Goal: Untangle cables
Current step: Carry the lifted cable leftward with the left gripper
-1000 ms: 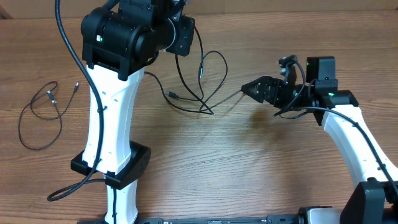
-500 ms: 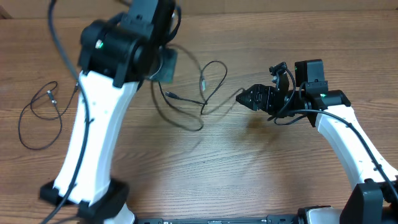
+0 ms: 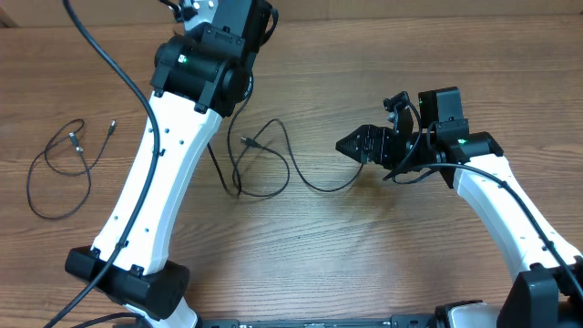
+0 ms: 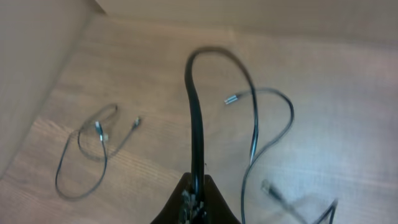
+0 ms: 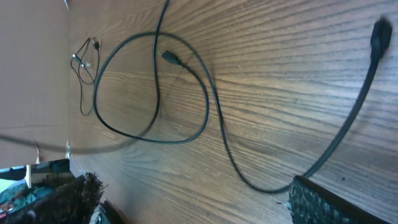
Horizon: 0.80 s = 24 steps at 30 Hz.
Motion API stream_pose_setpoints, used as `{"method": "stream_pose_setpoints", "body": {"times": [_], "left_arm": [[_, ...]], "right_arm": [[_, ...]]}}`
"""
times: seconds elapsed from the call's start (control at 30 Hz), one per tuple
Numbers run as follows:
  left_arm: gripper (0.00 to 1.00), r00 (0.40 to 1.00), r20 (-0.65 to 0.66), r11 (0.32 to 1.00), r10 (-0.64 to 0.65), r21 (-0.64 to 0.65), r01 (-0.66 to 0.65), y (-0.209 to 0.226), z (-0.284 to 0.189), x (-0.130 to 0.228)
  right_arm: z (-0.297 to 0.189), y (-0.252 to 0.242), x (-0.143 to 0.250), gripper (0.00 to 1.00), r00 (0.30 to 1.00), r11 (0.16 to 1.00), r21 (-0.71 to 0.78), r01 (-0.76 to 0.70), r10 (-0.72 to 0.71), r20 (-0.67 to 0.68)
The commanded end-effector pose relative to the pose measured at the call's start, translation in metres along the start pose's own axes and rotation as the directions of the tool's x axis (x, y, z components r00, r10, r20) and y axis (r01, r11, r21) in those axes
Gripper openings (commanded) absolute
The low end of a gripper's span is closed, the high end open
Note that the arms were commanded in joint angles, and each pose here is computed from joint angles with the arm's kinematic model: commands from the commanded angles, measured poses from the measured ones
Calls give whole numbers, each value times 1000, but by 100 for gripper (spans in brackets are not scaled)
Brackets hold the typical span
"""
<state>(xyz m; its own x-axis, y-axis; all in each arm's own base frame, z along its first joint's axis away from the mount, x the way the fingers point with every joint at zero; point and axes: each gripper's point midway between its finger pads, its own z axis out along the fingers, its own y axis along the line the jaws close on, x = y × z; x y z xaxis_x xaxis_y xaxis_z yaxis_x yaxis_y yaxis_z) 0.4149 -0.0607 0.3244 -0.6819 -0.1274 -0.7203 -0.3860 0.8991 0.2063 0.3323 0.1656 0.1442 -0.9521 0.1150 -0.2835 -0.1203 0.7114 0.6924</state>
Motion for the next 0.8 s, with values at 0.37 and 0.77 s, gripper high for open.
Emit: {"method": "stream_pose_setpoints", "body": {"times": [0.37,0.77], "left_arm": [[4,999,3,971,39,-237,-37,72,25,-18],[4,982,-50,791,-181,-601,115,260,33,-16]], "right_arm": [[3,-16,9,96,999,996,84,-29,31,-21],[2,-19,9,96,999,994,101,-33,36,-21]]}}
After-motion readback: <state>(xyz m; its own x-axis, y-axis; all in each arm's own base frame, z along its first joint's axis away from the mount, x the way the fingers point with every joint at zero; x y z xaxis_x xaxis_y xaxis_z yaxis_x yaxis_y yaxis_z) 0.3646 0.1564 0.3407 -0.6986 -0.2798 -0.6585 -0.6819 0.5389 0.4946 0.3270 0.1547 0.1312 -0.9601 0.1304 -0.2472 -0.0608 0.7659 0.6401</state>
